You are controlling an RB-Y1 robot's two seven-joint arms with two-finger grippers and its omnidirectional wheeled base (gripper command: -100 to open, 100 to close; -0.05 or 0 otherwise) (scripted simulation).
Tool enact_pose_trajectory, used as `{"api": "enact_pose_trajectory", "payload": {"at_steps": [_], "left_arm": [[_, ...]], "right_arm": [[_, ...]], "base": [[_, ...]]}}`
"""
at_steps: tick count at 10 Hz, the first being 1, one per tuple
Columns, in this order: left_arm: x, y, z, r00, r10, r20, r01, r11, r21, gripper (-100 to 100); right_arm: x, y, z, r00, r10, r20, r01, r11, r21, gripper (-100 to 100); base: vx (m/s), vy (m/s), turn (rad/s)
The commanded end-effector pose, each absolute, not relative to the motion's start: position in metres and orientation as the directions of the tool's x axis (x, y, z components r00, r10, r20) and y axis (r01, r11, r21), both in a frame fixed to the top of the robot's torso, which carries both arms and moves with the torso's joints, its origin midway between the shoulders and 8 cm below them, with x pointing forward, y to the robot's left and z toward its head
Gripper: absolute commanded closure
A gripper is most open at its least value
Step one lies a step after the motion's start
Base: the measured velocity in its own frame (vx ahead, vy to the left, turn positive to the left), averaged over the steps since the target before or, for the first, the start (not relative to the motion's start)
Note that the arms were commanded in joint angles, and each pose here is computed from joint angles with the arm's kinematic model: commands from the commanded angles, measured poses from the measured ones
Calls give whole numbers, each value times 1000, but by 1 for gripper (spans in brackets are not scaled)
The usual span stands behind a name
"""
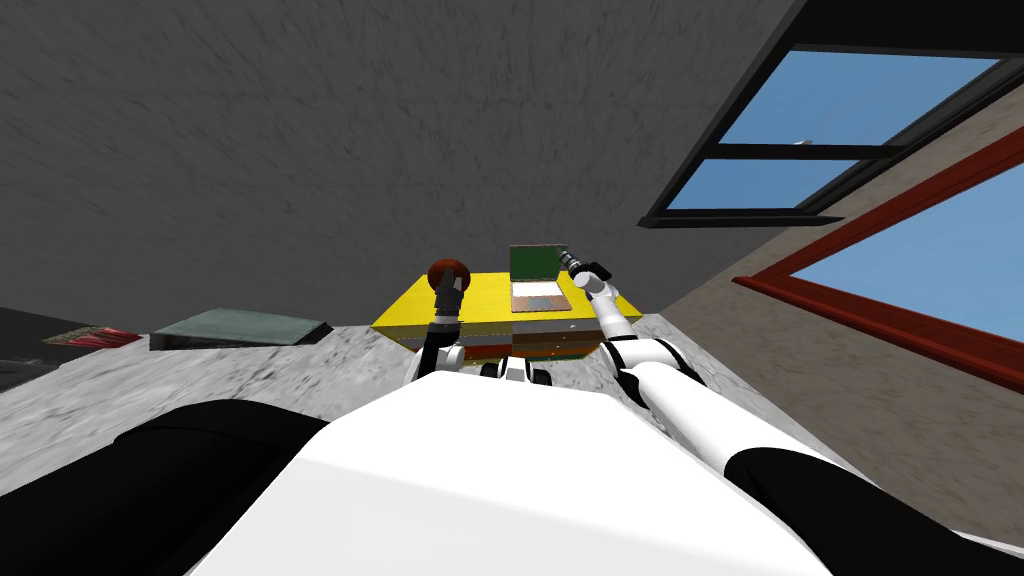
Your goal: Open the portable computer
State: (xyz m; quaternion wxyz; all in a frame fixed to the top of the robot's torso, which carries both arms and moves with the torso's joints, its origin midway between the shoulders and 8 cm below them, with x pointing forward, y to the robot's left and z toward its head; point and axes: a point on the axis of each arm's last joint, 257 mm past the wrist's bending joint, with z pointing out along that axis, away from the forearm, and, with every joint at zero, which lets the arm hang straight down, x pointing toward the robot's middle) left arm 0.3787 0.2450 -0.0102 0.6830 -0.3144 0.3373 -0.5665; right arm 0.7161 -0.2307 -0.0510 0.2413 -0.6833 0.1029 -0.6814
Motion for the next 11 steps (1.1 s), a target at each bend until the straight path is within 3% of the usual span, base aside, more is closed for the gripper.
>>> {"api": "enact_pose_trajectory", "payload": {"at_steps": [1,11], "left_arm": [[379,245,-10,131,-986,-104,562,160,-812,0],[379,245,-10,131,-986,-104,562,160,-812,0]], "right_arm": [[725,-236,-50,92,-545,834,165,-817,-552,-100],[742,-251,-30,142,-673,726,118,-716,-688,-100]], "base": [[12,-10,-6],[22,-7,3]]}}
